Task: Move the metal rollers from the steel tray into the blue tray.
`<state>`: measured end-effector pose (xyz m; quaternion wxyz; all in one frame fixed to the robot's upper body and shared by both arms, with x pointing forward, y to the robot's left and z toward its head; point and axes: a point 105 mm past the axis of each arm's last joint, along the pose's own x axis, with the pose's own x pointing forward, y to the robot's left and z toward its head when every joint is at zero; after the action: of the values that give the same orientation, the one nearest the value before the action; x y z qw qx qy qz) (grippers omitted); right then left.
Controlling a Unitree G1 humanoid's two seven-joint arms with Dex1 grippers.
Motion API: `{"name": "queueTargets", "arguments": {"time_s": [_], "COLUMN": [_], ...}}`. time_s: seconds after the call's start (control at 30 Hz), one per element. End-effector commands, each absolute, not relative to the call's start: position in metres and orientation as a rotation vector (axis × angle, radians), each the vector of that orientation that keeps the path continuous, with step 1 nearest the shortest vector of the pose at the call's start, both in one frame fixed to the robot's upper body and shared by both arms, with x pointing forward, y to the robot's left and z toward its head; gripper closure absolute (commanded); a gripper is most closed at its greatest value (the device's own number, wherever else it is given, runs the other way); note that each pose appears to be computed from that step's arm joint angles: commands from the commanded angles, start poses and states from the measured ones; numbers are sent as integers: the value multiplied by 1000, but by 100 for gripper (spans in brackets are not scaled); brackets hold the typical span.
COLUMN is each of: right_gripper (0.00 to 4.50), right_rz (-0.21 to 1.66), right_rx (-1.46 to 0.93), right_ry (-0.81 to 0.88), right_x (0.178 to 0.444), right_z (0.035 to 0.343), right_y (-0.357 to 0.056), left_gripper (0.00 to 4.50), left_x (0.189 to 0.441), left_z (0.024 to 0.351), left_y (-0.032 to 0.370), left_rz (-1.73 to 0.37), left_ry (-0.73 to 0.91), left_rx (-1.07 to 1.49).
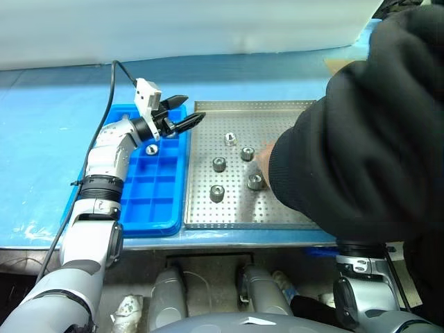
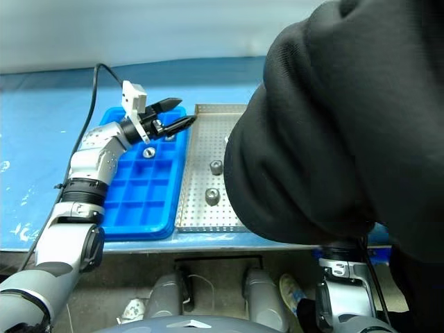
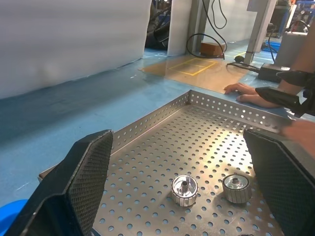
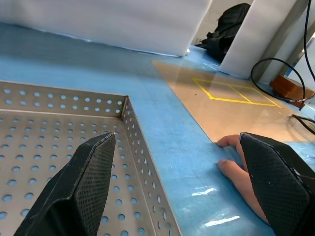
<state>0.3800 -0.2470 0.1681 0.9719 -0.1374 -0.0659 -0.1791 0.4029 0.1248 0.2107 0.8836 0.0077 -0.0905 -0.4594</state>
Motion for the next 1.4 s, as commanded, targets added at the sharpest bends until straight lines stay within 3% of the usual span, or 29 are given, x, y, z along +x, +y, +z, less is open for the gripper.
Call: {"name": "queueTargets", "arguments": {"time_s": [0.03, 0.63, 1.4], "right_gripper": [36, 36, 36], "right_rz": [-337, -294, -310], "right_rx": [-267, -243, -230], "right_ry": [-248, -262, -249], "right_x": [381, 396, 388], "right_z": [197, 199, 195], "right_y": [-236, -221, -221], "left_gripper": [0, 0, 0], "left_x": [398, 394, 398], "left_z": [228, 228, 227], "left_y": [126, 121, 91], "left_rz": [-962, -951, -1034], "left_ry": [-261, -291, -303], "left_rx": [44, 15, -19]}}
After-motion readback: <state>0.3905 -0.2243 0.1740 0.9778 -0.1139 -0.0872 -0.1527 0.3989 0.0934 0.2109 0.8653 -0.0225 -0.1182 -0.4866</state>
